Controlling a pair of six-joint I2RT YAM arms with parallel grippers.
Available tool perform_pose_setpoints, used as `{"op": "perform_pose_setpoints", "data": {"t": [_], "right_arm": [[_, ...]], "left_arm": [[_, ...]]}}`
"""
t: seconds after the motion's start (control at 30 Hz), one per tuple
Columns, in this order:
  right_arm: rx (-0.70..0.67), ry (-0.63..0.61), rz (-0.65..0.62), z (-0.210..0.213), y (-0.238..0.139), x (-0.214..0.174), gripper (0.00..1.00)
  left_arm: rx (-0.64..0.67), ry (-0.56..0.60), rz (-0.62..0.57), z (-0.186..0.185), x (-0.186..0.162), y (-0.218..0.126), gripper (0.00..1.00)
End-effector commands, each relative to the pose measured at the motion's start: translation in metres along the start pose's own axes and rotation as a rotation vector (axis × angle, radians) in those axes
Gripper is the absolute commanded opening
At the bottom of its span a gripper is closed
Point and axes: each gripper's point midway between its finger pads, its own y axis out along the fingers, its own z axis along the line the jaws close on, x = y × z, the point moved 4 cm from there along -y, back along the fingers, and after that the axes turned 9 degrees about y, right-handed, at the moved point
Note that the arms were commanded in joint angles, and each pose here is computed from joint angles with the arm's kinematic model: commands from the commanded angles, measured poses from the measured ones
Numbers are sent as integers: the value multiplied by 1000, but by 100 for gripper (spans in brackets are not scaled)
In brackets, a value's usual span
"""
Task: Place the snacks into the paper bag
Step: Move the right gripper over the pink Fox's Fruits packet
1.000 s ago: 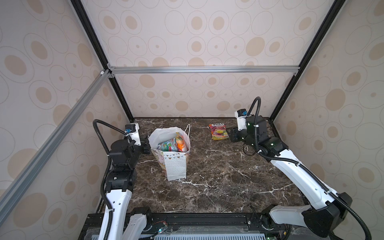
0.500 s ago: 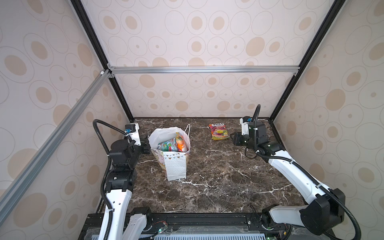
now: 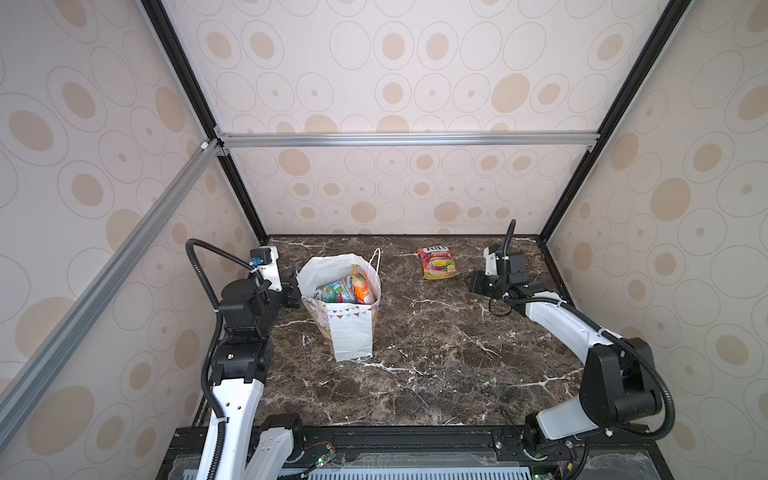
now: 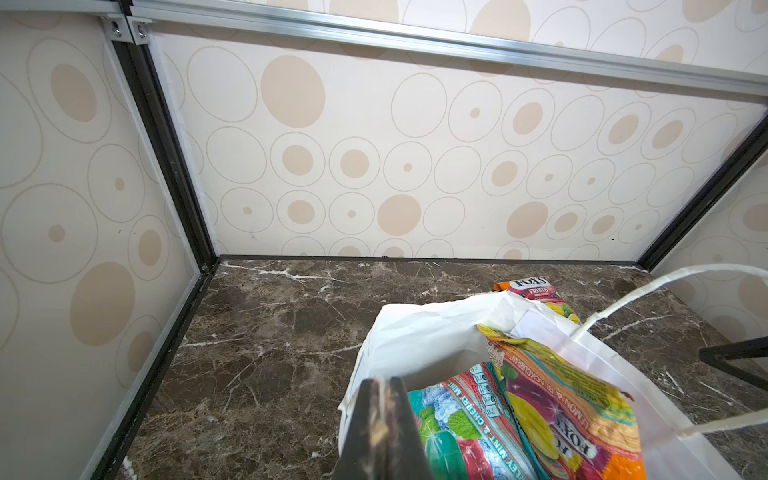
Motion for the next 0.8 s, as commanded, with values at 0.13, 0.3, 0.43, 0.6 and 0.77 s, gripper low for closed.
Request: {"op": "perform_pose_setpoints", "data": {"t": [0.13, 0.3, 0.43, 0.6, 0.77], "right_arm": [[42, 70, 68, -10, 45, 1, 44], [50, 111, 76, -19, 67, 3, 44], [63, 143, 87, -24, 81, 3, 44], [64, 163, 100, -27, 96, 7, 49], [85, 181, 106, -27, 108, 14, 50]], "left_arm": [[4, 15, -55, 1, 14, -4, 0], [1, 18, -63, 0, 16, -5, 0], [10, 19, -55, 1, 14, -4, 0], [-1, 17, -53, 0, 14, -3, 0], [9, 18, -48, 2, 13, -2, 0]]}}
